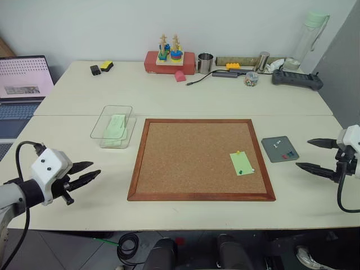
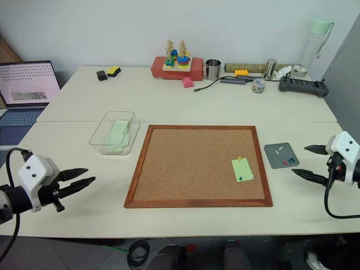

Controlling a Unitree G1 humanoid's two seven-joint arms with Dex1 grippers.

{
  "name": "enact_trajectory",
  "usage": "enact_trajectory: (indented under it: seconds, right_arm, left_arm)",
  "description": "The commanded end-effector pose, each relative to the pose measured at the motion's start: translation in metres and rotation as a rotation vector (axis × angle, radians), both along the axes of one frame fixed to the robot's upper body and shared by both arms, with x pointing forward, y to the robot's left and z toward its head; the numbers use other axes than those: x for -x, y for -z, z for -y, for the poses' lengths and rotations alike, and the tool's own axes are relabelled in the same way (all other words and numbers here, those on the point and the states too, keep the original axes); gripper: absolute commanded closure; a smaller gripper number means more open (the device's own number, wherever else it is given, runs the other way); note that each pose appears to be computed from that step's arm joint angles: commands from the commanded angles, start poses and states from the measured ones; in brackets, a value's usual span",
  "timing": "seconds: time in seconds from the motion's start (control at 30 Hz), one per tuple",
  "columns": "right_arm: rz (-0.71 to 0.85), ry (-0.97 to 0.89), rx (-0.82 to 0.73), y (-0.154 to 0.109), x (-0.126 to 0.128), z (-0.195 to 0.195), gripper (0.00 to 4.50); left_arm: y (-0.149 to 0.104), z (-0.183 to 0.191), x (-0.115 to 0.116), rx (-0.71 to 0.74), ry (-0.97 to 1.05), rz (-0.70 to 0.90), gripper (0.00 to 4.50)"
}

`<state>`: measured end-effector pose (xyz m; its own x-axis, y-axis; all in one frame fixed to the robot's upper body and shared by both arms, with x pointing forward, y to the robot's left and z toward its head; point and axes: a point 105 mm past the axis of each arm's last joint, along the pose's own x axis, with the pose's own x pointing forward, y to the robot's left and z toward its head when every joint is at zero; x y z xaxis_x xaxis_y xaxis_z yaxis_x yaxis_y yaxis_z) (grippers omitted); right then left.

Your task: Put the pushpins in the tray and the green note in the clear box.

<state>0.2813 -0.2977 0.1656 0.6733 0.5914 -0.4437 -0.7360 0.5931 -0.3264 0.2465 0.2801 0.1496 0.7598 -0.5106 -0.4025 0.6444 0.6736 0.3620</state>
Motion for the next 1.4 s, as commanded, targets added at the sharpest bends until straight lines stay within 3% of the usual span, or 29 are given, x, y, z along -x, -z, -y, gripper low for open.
enact_trajectory:
  seconds: [0.03, 0.13, 0.4, 0.73, 1.03, 1.3, 1.4]
  right_arm:
    - [0.049, -0.053, -0.016, -0.014, -0.001, -0.017, 0.00]
    - [0.051, -0.077, -0.047, -0.015, -0.002, -0.031, 0.00]
    - [0.071, -0.176, -0.108, -0.009, -0.019, -0.078, 0.00]
    - [0.027, -0.233, -0.064, 0.006, -0.040, -0.111, 0.00]
    - [-0.015, -0.230, -0.053, 0.026, -0.061, -0.118, 0.00]
    - [-0.016, -0.236, -0.074, 0.036, -0.075, -0.125, 0.00]
    - [-0.016, -0.231, -0.083, 0.037, -0.078, -0.125, 0.48]
  left_arm:
    - [-0.013, 0.041, -0.007, 0.018, 0.151, 0.035, 3.86]
    - [-0.014, 0.071, -0.014, 0.061, 0.239, 0.040, 4.46]
    - [0.004, 0.152, -0.028, 0.210, 0.458, 0.014, 4.46]
    - [0.032, 0.210, -0.054, 0.284, 0.552, 0.017, 4.46]
    - [0.069, 0.219, -0.069, 0.273, 0.507, -0.026, 4.46]
    - [0.076, 0.219, -0.068, 0.272, 0.498, -0.032, 4.46]
    - [0.077, 0.218, -0.067, 0.264, 0.500, -0.033, 4.50]
